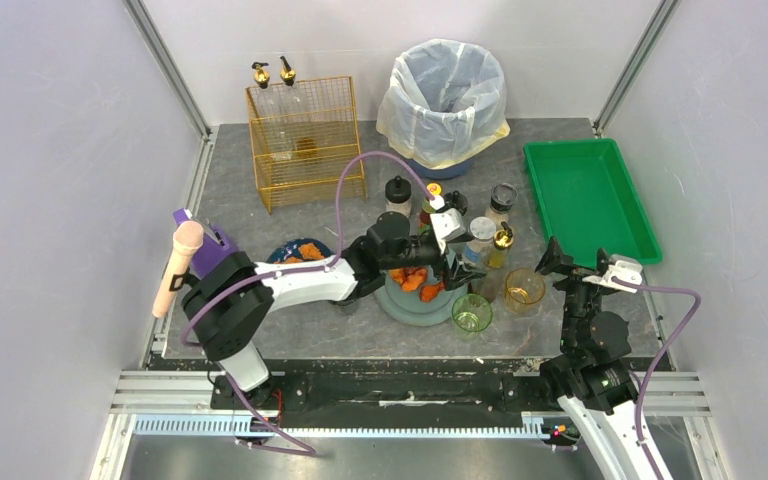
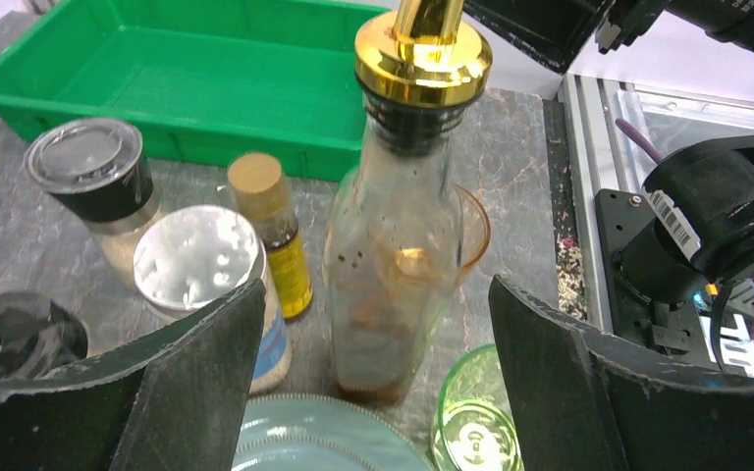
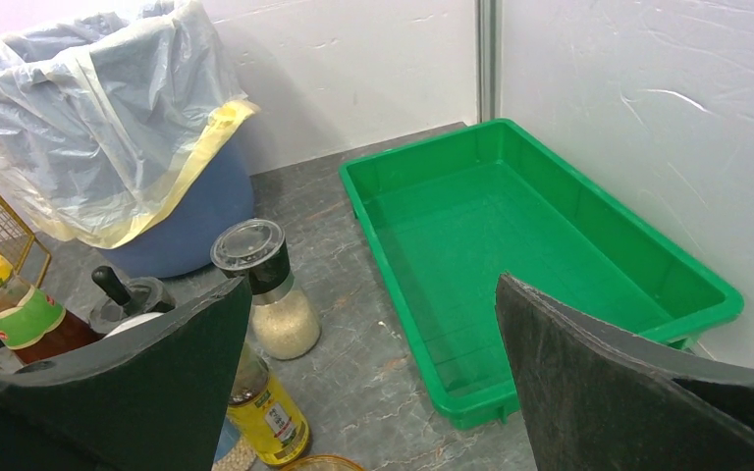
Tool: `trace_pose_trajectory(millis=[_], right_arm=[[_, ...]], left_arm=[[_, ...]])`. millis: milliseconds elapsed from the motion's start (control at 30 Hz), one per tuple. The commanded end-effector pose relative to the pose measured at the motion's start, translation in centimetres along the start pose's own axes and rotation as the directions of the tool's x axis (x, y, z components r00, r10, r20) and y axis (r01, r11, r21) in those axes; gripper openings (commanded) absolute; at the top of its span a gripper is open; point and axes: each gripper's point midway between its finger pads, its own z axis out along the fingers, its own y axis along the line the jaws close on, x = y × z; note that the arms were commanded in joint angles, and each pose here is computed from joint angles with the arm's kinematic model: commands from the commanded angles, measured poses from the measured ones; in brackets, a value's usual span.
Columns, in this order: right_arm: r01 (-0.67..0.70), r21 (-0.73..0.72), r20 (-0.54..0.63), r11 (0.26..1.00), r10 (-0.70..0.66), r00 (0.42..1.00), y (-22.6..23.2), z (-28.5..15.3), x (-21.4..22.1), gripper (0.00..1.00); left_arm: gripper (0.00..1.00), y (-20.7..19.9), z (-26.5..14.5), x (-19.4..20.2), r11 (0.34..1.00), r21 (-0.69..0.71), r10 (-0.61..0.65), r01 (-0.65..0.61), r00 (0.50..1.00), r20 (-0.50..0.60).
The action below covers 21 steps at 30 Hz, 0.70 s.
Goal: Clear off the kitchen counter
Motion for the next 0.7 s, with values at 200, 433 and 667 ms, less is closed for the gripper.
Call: trace_pose_trajectory(millis=[200,433,667], right_arm=[[-0.118,-0.019,0.172,0.993,0.119,0.978,-0.8,-1.7,-5.2,0.98],[-0.108,-0.011,0.170,0.994,0.109,0.979,-1.0,-1.7,-5.0,0.98],[-0.108,-0.011,0.171,0.994,0.108,0.979,-0.9,-1.6,-4.9,0.98]], left_arm=[[0.89,-0.2,4.0,-1.9,0.984,0.118,0.121,-0.132,0.987,0.102],[0.88,-0.1,5.4,-1.5,0.981,0.150,0.110,-0.125,0.989,0.103],[0.78,-0.1,6.0,-0.5,0.982,0.146,0.105,-0.119,0.990,0.097]])
